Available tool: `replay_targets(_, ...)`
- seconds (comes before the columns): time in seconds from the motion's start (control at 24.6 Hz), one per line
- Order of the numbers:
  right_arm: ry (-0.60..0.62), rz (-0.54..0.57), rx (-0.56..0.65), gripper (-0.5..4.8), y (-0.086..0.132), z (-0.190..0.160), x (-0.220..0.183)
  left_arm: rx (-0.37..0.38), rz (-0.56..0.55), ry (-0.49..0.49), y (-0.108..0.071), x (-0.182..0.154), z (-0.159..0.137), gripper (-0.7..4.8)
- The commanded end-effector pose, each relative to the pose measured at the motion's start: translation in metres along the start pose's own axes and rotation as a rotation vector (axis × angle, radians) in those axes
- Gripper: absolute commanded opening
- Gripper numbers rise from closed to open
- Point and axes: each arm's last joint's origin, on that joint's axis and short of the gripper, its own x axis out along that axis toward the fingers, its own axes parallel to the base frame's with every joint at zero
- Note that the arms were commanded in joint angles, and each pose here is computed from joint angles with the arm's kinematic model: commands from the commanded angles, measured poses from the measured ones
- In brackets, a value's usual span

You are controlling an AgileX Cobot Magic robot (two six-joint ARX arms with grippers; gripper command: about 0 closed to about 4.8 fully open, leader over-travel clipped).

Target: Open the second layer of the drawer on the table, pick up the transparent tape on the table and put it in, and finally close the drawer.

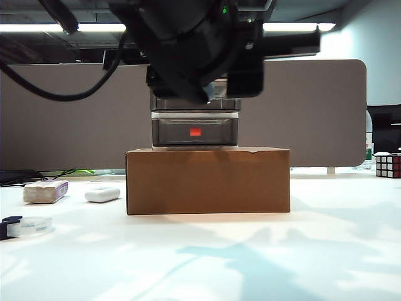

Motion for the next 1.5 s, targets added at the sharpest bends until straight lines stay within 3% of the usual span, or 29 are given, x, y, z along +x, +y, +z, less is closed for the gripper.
replay_targets(0.04, 0.029, 0.053, 0.0, -0.05, -0.003, 0.0, -0.012, -0.029, -0.016, -0.002, 0.008, 0.013, 0.003, 1.67)
replay_targets(0.2, 0.063, 0.079, 0.005, -0.05, -0.004, -0.004, -0.017, -0.068, 0.017, -0.027, 0.018, 0.025, 0.008, 2.48)
replay_targets(0.28, 0.096, 0.073, 0.005, -0.05, -0.007, -0.008, -0.019, -0.105, 0.006, -0.052, 0.023, 0.032, 0.012, 2.47)
replay_targets(0.49, 0.115, 0.076, -0.007, -0.05, -0.007, -0.011, -0.019, -0.115, 0.024, -0.055, 0.035, 0.044, 0.014, 2.46)
replay_targets(0.61, 0.108, 0.075, -0.01, -0.05, -0.007, -0.01, -0.019, -0.121, -0.017, -0.055, 0.039, 0.049, 0.015, 2.36)
replay_targets(0.77, 0.108, 0.075, -0.009, -0.05, -0.007, -0.01, -0.019, -0.125, -0.027, -0.069, 0.041, 0.052, 0.018, 1.79)
replay_targets(1.38, 0.108, 0.075, -0.009, -0.05, -0.007, -0.01, -0.019, -0.126, -0.031, -0.066, 0.047, 0.061, 0.017, 1.78)
replay_targets(1.5, 0.109, 0.075, -0.009, -0.05, -0.007, -0.011, -0.019, -0.128, -0.03, -0.069, 0.047, 0.061, 0.017, 1.22)
